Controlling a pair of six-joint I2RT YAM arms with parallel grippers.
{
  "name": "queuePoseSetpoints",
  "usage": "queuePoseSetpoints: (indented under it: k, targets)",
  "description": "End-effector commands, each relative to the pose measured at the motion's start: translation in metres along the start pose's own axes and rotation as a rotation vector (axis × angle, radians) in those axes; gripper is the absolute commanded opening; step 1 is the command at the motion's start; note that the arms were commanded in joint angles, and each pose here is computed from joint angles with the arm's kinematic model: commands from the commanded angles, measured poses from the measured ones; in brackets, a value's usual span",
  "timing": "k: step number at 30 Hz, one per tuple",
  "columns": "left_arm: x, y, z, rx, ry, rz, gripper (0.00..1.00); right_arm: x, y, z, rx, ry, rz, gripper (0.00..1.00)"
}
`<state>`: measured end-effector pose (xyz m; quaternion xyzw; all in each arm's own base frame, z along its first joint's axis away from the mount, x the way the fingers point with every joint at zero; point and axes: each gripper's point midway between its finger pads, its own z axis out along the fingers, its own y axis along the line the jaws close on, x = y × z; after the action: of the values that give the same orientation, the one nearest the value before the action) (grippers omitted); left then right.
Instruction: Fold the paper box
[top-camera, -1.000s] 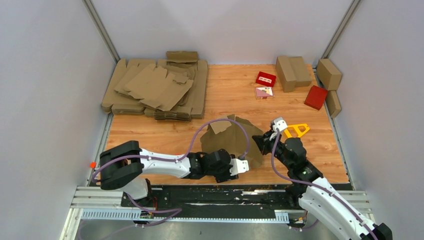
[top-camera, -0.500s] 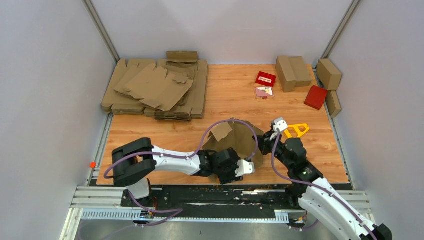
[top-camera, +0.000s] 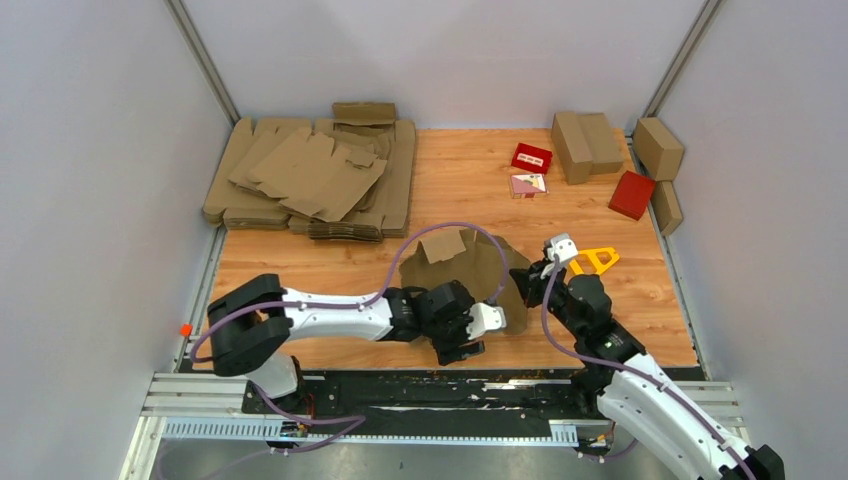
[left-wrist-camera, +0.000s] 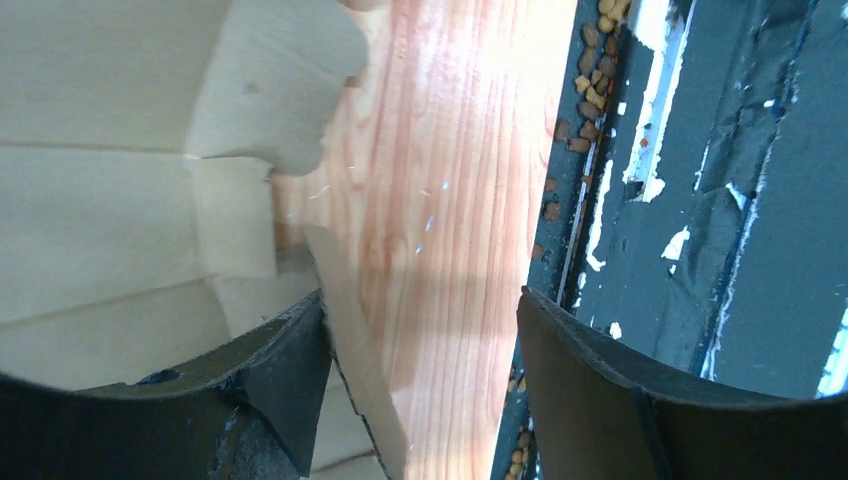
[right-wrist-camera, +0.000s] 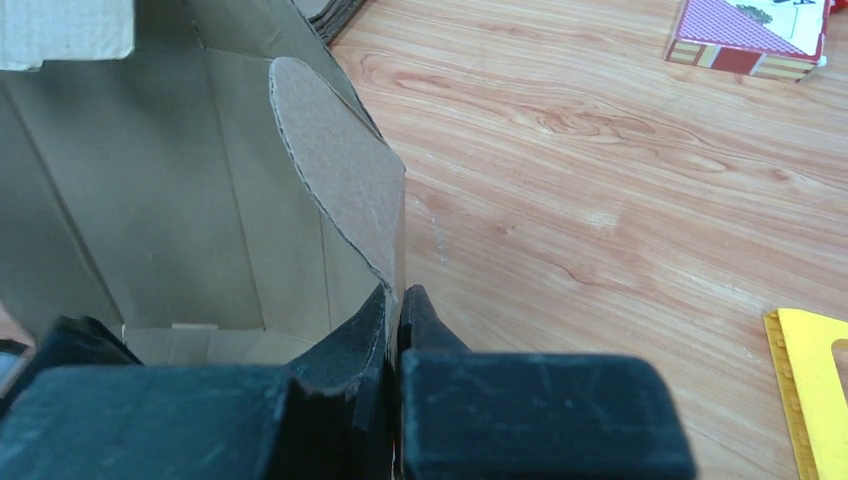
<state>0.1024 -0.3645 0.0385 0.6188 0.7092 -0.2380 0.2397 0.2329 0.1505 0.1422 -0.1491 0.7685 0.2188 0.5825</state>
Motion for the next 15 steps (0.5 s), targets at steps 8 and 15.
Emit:
queuePoseSetpoints:
  k: [8, 15]
  targets:
    - [-0.006, 0.029, -0.03, -0.047, -0.084, -0.142, 0.73, -0.046, -0.011, 0.011, 0.082, -0.11, 0.004, 0.0]
    - [-0.024, 0.036, -0.055, -0.054, -0.237, -0.206, 0.67, -0.044, -0.009, 0.016, 0.064, -0.12, -0.009, 0.0]
